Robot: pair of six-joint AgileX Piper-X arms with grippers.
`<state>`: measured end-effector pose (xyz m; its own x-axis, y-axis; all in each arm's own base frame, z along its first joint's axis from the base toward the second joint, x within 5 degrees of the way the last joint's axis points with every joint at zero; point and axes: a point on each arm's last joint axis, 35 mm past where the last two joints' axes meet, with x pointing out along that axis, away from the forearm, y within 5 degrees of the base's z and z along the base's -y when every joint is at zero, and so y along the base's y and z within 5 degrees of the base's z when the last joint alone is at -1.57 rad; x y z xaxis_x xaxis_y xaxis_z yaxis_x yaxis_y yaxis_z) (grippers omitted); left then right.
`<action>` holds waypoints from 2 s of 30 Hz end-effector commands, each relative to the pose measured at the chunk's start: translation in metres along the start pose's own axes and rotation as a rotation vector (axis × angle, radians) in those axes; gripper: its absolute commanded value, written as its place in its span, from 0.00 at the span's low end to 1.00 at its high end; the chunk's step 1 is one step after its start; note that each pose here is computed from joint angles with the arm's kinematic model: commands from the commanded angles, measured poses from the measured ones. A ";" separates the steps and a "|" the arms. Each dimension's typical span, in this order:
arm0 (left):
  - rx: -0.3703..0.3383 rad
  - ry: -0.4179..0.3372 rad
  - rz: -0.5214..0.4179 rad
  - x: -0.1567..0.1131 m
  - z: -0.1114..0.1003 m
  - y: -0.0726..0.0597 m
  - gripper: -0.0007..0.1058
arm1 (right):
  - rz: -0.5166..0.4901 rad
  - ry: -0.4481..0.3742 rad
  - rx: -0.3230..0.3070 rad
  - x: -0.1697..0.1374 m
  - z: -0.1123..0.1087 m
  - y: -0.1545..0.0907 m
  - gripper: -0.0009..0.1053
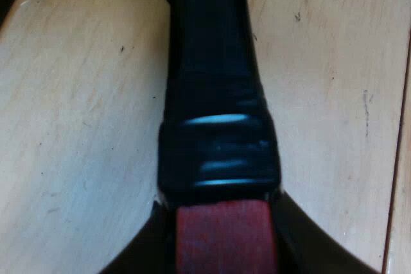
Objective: Put the handle in the coffee machine
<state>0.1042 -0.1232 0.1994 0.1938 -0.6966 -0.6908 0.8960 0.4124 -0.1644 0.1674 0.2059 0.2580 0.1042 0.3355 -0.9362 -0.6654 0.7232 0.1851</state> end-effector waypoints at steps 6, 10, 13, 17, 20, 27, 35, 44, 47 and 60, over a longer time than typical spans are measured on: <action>0.033 -0.024 -0.043 -0.002 0.005 -0.003 0.01 | -0.010 -0.041 -0.021 -0.009 0.004 0.000 0.67; 0.031 -0.019 -0.043 -0.003 0.006 -0.003 0.01 | -0.051 -0.087 -0.041 -0.019 0.010 0.001 0.67; 0.028 -0.010 -0.031 -0.005 0.008 -0.003 0.01 | -0.089 -0.131 -0.052 -0.030 0.013 0.001 0.67; 0.009 0.015 0.037 -0.008 0.009 0.001 0.01 | -0.183 -0.220 -0.050 -0.052 0.014 0.001 0.67; -0.040 0.013 0.076 -0.012 0.008 0.010 0.01 | -0.200 -0.284 -0.065 -0.071 0.008 0.001 0.67; -0.247 -0.046 0.166 -0.035 0.001 0.045 0.01 | -0.221 -0.429 -0.086 -0.113 -0.011 0.003 0.67; -0.308 -0.080 0.243 -0.053 -0.005 0.051 0.01 | -0.238 -0.496 -0.105 -0.132 -0.022 0.003 0.67; -0.363 -0.133 0.338 -0.074 -0.018 0.066 0.01 | -0.294 -0.603 -0.193 -0.120 -0.021 0.031 0.67; -0.351 -0.136 0.341 -0.075 -0.018 0.067 0.01 | -0.340 -0.652 -0.174 -0.111 -0.024 0.042 0.67; -0.233 -0.137 0.315 -0.076 -0.018 0.067 0.01 | -0.437 -0.831 -0.161 -0.063 -0.048 0.073 0.67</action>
<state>0.1397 -0.0305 0.2172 0.4882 -0.5407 -0.6851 0.6225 0.7659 -0.1610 0.0784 0.2080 0.3167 0.7821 0.4384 -0.4430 -0.5730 0.7853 -0.2344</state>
